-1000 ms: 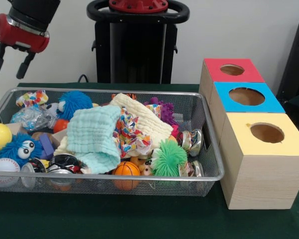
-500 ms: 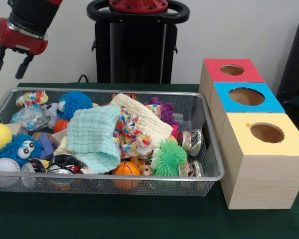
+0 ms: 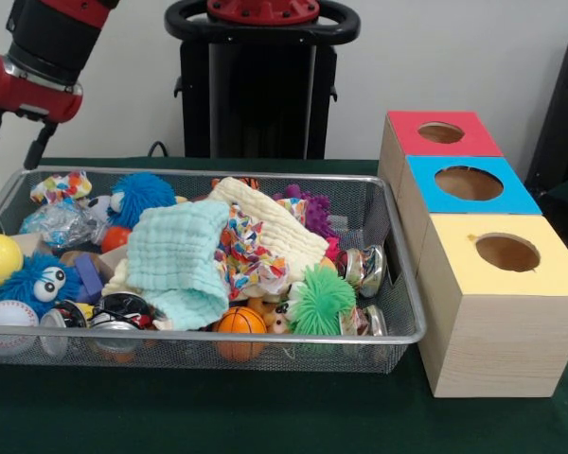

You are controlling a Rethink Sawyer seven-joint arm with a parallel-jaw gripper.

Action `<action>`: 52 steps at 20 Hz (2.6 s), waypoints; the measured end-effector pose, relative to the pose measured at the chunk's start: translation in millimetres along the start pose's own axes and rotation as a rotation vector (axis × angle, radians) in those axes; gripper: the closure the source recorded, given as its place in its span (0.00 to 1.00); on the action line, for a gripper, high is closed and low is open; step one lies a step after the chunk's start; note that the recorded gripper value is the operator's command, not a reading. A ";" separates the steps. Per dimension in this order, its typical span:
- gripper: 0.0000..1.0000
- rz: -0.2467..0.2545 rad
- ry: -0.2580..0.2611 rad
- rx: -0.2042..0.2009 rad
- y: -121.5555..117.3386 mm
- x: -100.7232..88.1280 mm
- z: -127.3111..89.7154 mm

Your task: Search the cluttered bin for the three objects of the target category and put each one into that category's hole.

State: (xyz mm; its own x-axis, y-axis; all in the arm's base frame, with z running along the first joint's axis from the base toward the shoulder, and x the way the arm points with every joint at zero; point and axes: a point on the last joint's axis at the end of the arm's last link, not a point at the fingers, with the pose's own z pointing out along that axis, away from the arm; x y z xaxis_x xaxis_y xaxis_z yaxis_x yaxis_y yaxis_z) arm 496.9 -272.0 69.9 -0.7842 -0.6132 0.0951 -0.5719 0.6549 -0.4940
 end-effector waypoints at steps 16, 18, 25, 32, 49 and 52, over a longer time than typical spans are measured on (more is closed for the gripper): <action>0.00 0.092 -0.018 -0.164 19.7 -5.0 14.0; 0.00 0.082 0.001 -0.207 31.7 -11.1 8.7; 0.00 0.050 0.003 -0.260 54.1 -30.0 -0.8; 0.00 0.073 0.001 -0.305 65.7 -23.2 16.5; 0.00 0.041 0.008 -0.300 65.5 -1.4 43.7; 0.00 0.030 -0.006 -0.266 54.0 -3.9 46.6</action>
State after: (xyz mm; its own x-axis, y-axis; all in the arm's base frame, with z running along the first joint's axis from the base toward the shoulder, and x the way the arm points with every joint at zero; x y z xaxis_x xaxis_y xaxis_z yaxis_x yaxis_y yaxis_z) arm 480.3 -254.9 2.6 -0.8011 -0.5935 0.0783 -0.5919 0.7658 -0.2515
